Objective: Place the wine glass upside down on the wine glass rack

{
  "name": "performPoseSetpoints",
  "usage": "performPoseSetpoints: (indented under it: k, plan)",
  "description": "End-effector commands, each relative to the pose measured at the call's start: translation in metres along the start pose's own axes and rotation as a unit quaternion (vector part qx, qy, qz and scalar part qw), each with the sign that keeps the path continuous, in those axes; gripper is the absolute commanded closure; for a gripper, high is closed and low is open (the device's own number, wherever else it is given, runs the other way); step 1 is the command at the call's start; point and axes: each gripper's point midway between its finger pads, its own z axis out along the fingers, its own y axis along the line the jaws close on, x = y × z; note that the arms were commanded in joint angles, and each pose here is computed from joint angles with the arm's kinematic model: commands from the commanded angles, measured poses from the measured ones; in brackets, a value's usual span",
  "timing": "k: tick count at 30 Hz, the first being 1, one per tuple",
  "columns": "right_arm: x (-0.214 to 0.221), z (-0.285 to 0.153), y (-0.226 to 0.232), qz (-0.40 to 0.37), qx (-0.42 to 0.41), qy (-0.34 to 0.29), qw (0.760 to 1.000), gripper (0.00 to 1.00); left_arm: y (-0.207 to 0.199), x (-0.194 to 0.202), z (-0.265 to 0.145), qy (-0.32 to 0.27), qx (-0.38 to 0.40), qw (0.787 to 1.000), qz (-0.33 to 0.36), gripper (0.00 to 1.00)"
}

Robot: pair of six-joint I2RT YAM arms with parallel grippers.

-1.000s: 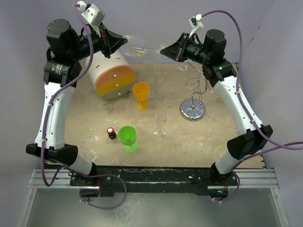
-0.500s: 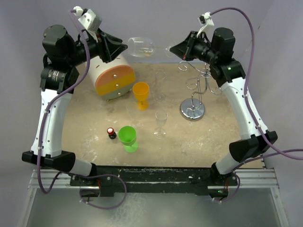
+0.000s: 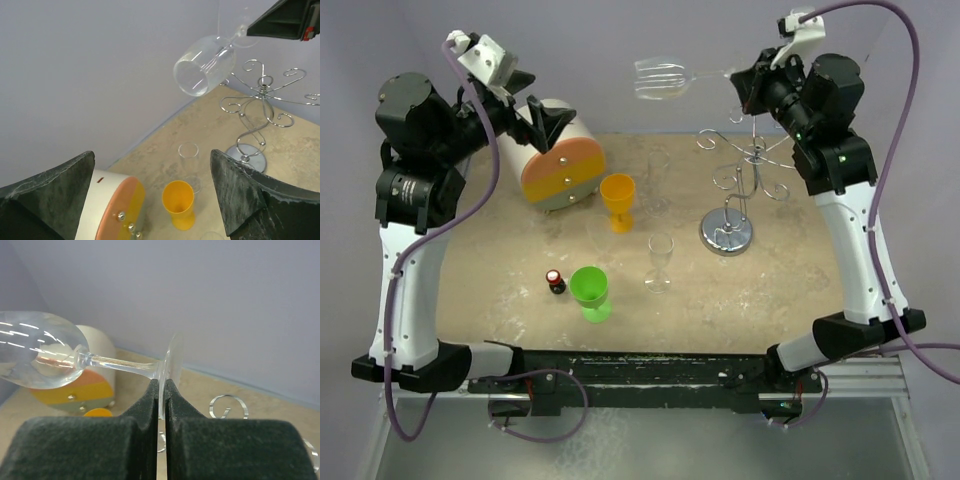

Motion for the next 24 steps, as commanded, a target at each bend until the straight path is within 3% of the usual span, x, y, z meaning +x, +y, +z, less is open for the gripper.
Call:
performPoseSetpoints:
  k: [1, 11, 24]
  plan:
    - [-0.052, -0.025, -0.027, -0.096, 0.080, -0.065, 0.990, 1.00, 0.014, -0.003, -0.017, 0.008, -0.048, 0.998, 0.038, 0.01]
    - [-0.056, -0.016, -0.064, -0.210, 0.184, -0.028, 0.960, 1.00, 0.015, 0.008, -0.025, 0.023, -0.046, 0.998, 0.048, 0.01]
    - [-0.003, 0.018, -0.080, -0.356, 0.244, 0.080, 0.898, 1.00, 0.016, 0.012, -0.026, 0.026, -0.042, 0.997, 0.052, 0.01]
